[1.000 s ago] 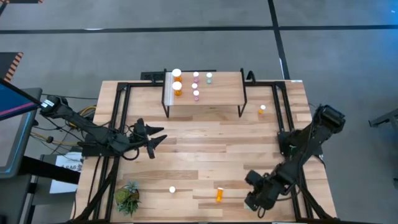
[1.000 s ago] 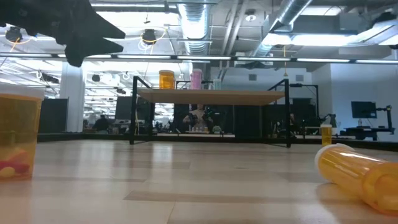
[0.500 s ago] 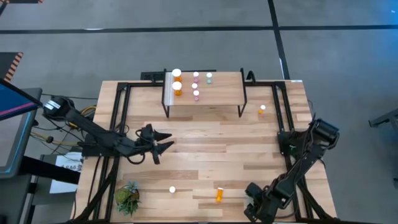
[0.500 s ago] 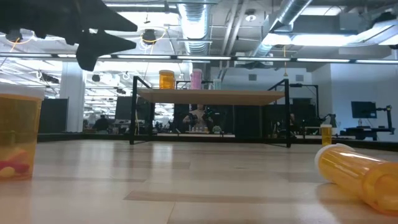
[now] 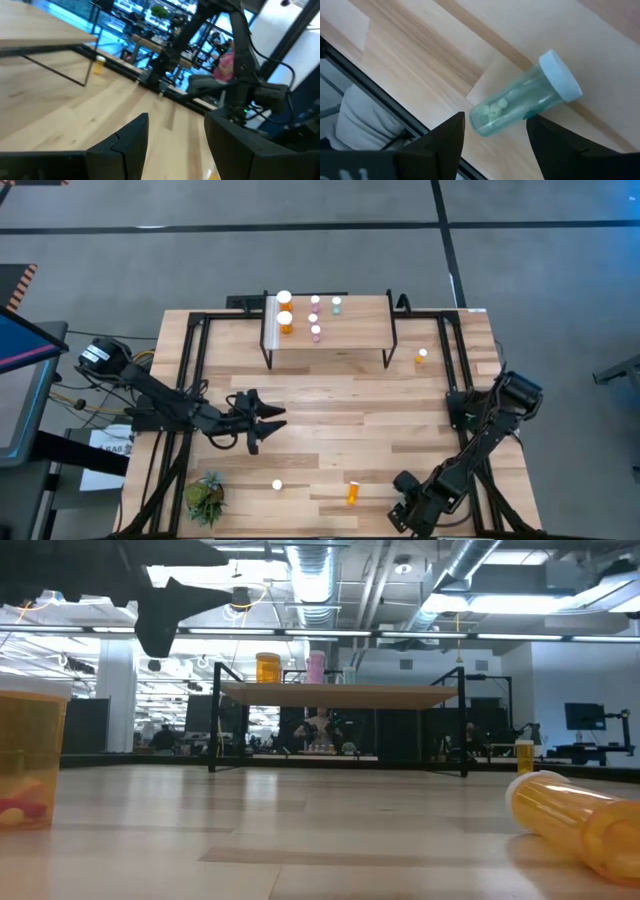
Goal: Pick and place medicine bottles onto shelf by color
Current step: Put the blue pill bottle on the shelf aligned with the other blue pill bottle
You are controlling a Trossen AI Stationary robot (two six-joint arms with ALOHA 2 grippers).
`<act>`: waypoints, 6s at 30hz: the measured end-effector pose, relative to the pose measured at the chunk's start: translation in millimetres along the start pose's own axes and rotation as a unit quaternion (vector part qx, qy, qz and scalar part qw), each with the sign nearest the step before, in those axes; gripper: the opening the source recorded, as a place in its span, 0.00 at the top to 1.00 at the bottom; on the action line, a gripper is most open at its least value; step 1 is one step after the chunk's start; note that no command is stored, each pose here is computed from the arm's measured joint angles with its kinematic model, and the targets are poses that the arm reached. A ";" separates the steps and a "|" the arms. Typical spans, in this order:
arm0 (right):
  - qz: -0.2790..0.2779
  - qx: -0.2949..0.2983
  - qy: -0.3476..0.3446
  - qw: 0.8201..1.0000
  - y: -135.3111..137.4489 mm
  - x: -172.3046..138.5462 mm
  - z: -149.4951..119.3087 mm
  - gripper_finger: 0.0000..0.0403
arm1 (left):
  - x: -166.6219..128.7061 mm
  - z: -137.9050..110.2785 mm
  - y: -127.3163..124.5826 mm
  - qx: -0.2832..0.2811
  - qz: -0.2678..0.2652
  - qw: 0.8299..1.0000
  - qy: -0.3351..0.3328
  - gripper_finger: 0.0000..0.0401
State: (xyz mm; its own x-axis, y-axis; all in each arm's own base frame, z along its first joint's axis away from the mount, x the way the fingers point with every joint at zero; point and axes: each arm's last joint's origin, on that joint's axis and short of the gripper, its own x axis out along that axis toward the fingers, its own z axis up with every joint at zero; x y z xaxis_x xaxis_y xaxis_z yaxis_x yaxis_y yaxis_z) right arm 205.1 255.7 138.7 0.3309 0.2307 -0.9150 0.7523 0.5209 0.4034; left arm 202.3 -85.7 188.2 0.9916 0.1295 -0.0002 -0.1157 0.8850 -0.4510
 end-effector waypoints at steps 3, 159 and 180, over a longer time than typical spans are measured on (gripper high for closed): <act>-0.005 0.000 -0.007 1.000 0.4 0.4 5.2 0.41 | 4.1 0.5 -6.5 -0.001 -0.009 1.000 0.001 0.55; 0.146 -0.425 -0.511 0.733 123.3 -101.3 158.3 0.69 | 21.2 32.5 -72.8 0.132 -0.138 0.981 -0.026 0.55; 0.150 -0.418 -0.518 0.731 124.0 -99.4 162.0 0.69 | 20.7 33.0 -72.8 0.136 -0.123 0.983 -0.032 0.55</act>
State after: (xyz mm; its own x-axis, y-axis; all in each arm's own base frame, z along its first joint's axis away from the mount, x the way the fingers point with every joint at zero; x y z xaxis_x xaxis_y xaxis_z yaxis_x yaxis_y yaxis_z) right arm 357.7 164.2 279.5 0.9892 -0.0839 -0.1205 0.0904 0.9947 0.0495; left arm 229.4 -132.8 250.5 0.9868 -0.0821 0.1394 0.1061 0.9789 -0.1745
